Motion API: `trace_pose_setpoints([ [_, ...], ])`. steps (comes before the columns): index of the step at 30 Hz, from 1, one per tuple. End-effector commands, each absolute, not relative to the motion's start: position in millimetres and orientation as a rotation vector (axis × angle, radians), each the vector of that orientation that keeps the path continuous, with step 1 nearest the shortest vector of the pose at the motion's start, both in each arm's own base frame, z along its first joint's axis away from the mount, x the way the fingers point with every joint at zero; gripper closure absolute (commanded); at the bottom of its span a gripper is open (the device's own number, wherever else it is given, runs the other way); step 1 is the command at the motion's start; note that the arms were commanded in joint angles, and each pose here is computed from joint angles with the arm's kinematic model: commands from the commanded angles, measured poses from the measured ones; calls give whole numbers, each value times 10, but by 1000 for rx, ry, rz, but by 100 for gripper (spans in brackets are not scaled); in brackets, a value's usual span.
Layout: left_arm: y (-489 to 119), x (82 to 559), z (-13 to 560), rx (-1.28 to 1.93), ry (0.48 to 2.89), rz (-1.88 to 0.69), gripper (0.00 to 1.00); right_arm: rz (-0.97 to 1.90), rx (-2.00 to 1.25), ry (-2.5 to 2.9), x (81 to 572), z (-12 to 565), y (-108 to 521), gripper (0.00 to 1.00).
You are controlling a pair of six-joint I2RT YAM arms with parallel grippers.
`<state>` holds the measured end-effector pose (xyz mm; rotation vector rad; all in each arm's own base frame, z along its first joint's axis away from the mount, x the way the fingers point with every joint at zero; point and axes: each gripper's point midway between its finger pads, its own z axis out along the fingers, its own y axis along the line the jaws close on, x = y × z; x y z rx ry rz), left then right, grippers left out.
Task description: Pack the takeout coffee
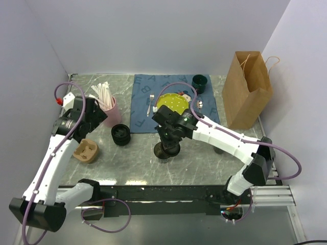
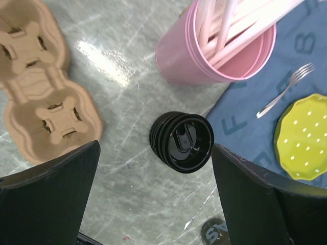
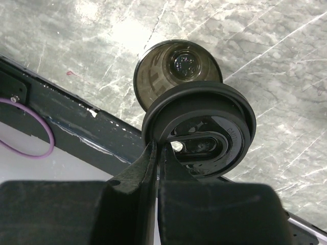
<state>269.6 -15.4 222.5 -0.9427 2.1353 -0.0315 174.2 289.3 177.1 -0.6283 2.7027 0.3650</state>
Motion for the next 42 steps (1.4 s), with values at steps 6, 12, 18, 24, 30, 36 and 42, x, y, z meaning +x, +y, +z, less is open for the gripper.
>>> trace_pose_setpoints([
  [6,-60,2651,2478,-922,2039,-39,3,284,-561,2709,1843,1725,3111,100],
  [12,-92,2583,2427,-917,2049,-71,3,214,-574,2742,1907,1631,3180,100],
  [18,-86,2570,2493,-898,2024,-85,3,199,-576,2754,1910,1615,3218,100],
  [24,-96,2583,2516,-895,2025,-91,3,168,-602,2785,1877,1566,3236,99],
  [30,-97,2567,2478,-891,2033,-88,3,146,-601,2802,1847,1504,3233,99],
  [36,-97,2548,2482,-895,2029,-94,3,162,-598,2811,1833,1464,3280,96],
  [42,-98,2534,2489,-890,2033,-95,3,153,-595,2823,1807,1414,3307,93],
])
